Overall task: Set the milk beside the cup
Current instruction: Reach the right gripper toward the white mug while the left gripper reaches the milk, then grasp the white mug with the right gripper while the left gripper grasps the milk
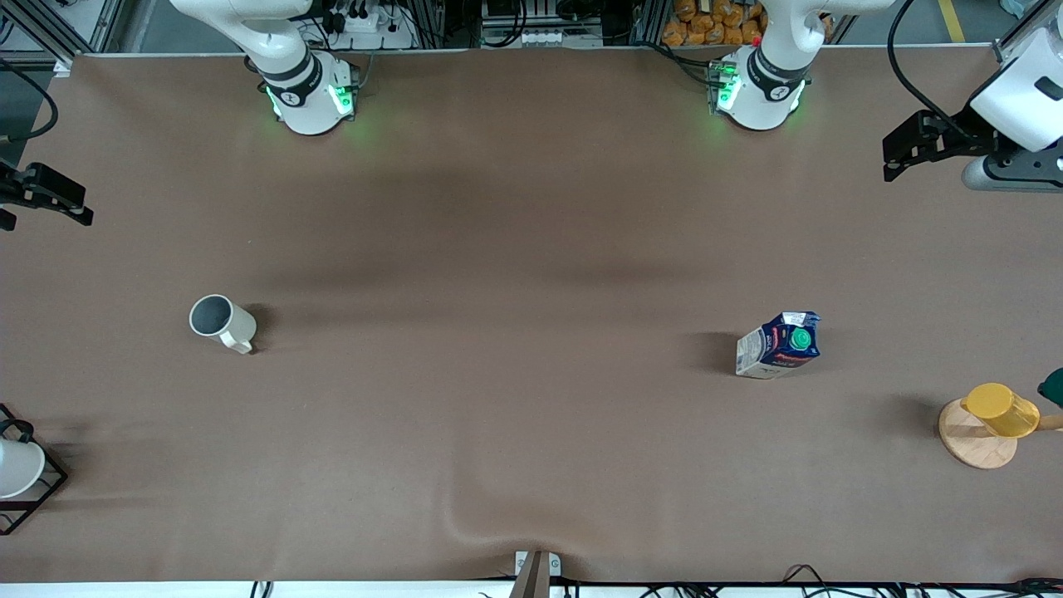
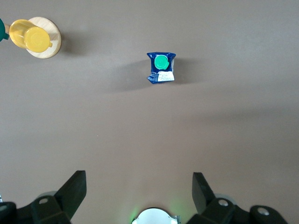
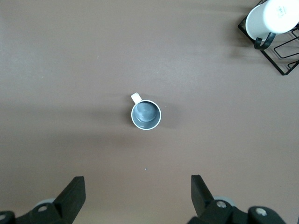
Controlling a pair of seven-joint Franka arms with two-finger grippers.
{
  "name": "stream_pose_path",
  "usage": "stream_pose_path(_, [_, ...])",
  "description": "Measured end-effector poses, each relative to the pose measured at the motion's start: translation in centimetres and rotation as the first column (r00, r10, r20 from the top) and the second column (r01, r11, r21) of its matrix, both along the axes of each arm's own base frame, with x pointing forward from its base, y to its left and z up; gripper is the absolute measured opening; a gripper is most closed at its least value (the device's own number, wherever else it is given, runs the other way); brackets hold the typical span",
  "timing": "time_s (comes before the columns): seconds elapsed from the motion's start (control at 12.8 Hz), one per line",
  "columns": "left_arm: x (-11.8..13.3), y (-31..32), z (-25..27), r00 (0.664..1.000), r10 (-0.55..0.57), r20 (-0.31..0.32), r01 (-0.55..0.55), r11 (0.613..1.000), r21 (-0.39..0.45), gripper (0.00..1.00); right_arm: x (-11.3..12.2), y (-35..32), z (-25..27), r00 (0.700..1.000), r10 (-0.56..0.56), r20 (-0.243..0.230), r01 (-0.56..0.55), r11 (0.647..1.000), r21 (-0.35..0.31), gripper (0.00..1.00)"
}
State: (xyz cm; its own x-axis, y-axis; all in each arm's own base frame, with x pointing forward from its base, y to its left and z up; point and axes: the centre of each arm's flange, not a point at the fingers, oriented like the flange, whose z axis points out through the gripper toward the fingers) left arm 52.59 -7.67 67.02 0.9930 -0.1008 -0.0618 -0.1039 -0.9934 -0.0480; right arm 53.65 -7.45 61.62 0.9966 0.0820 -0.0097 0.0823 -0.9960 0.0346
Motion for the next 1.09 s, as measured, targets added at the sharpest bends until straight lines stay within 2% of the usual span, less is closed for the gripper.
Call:
stream_pose_path(0.55, [0.9,0.1,-1.5,1.0,0.006,-0.03,-0.007,1.0,-0.021,1.0,0.0,-0.1,-0.7,1.0,-0.002,-0.01,0.002,1.0,0.003,1.0])
stream_pose_path(0.7, [2.8,-0.3,-4.1,0.999,0.014,-0.051,-0.015,1.0,-0.017,1.0,0.6,-0.1,-2.3,1.0,0.013,-0.02,-0.013,1.0,0.006,1.0])
stream_pose_path(0.86, [5.6,-0.6,-7.4,0.999,0.027,-0.045,-0.028,0.999,-0.017,1.0,2.4,-0.8,-6.0,0.999,0.029,-0.041,-0.029,1.0,0.007,1.0])
stream_pose_path(1.09, [9.8,-1.4,-13.2,0.991,0.133,-0.02,-0.134,0.99,-0.038,1.0,5.3,-2.7,-14.1,0.992,0.015,-0.126,-0.012,1.0,0.023,1.0])
